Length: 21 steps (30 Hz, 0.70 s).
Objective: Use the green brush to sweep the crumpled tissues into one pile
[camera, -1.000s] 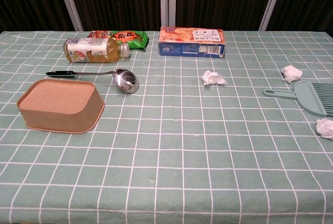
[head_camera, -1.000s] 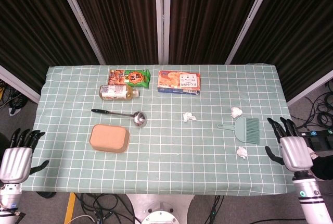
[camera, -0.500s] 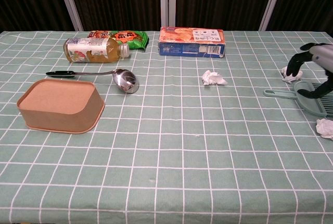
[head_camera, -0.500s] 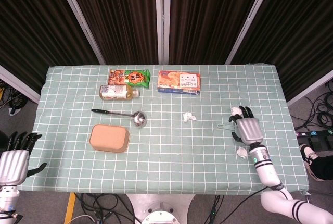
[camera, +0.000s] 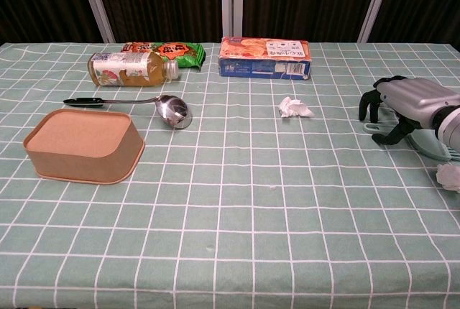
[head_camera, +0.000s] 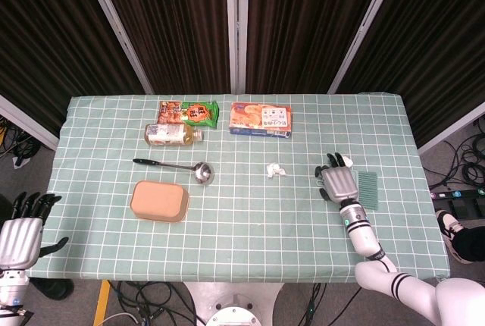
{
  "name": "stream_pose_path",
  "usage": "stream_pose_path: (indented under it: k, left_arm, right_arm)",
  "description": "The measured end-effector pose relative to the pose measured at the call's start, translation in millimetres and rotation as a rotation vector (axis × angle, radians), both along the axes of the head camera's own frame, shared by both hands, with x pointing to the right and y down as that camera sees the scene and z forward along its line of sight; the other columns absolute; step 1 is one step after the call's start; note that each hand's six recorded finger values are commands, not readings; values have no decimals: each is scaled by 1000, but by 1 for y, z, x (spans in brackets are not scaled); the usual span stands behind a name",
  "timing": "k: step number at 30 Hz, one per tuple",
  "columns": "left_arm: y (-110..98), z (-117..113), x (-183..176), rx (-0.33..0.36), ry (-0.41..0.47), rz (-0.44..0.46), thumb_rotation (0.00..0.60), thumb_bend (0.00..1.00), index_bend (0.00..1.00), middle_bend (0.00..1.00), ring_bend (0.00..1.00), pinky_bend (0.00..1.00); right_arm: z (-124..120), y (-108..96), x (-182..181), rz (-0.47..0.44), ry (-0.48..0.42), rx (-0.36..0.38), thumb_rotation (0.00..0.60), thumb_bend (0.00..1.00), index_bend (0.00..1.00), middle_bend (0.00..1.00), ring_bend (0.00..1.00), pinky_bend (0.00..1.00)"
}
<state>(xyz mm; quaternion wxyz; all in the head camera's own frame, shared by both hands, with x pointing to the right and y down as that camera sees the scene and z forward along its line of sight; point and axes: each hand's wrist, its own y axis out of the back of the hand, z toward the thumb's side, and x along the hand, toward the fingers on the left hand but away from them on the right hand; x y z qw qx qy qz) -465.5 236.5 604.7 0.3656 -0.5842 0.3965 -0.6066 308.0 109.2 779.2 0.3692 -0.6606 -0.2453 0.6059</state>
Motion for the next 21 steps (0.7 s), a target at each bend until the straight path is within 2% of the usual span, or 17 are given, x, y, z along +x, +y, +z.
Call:
stream_pose_path:
  k: [12, 21]
  left_arm:
    - [0, 2, 0, -5, 8, -4, 600, 36, 208, 166, 100, 53]
    - [2, 4, -2, -15, 11, -16, 600, 36, 208, 166, 100, 53]
  right_arm:
    - [-12, 0, 13, 1, 24, 20, 600, 242, 420, 453, 79, 0]
    - [-3, 3, 14, -8, 54, -18, 600, 258, 453, 480, 93, 0]
